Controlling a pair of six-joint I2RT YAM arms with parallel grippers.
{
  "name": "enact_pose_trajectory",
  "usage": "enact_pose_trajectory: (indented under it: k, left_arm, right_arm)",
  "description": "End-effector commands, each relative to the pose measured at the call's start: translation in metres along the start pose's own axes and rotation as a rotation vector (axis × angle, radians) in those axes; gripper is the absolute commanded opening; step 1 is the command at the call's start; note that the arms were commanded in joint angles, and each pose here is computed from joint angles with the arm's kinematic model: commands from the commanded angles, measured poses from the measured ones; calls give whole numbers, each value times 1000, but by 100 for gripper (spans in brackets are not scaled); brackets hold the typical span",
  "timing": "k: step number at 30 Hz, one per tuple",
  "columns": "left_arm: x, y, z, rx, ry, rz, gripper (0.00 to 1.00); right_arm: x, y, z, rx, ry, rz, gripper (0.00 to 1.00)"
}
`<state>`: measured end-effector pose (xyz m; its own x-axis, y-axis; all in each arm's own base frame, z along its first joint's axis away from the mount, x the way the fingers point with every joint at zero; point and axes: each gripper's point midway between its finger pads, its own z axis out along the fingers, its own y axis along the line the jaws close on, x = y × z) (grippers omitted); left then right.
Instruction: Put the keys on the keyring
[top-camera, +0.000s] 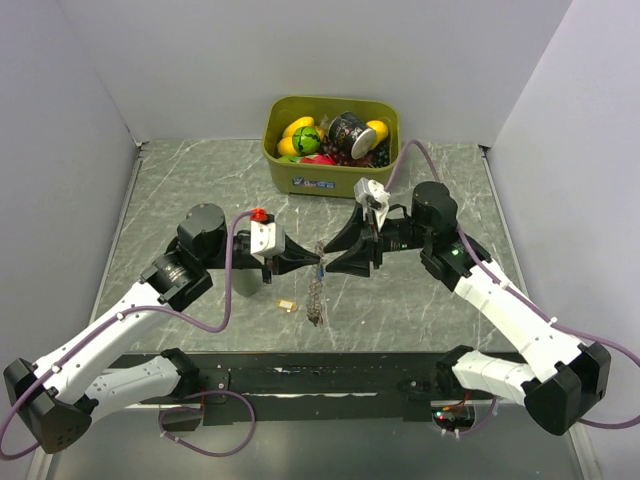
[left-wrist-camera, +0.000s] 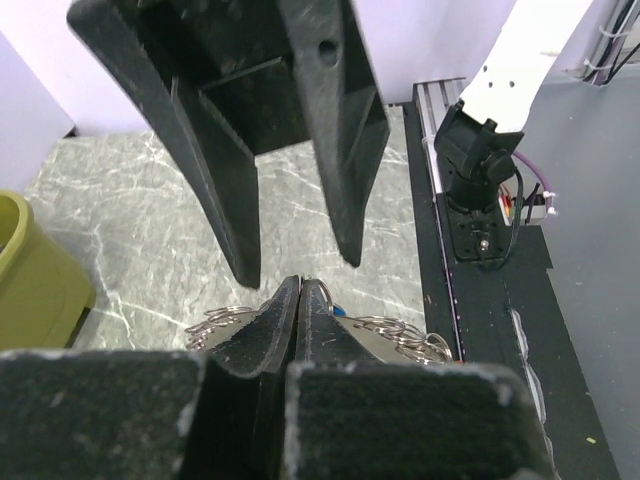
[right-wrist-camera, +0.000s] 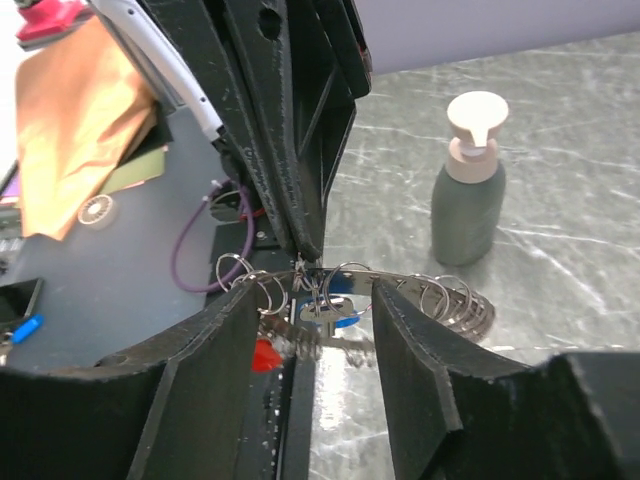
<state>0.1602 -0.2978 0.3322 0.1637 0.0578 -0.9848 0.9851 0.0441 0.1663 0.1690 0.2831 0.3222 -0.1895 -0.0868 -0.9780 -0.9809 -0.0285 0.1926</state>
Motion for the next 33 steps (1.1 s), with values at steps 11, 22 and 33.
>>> enact_pose_trajectory:
  k: [11,22,33]
  left_arm:
    - [-43,-6,-2,39,-118,88,1]
    - [-45,-7,-2,37,-128,92,1]
    - [-43,-5,-2,37,-118,91,1]
  right_arm:
    - [-24,5,2,-52,-51,-25,41]
    - [-23,4,5,-62,-47,14,0]
    - [-23,0,4,-28,-47,20,0]
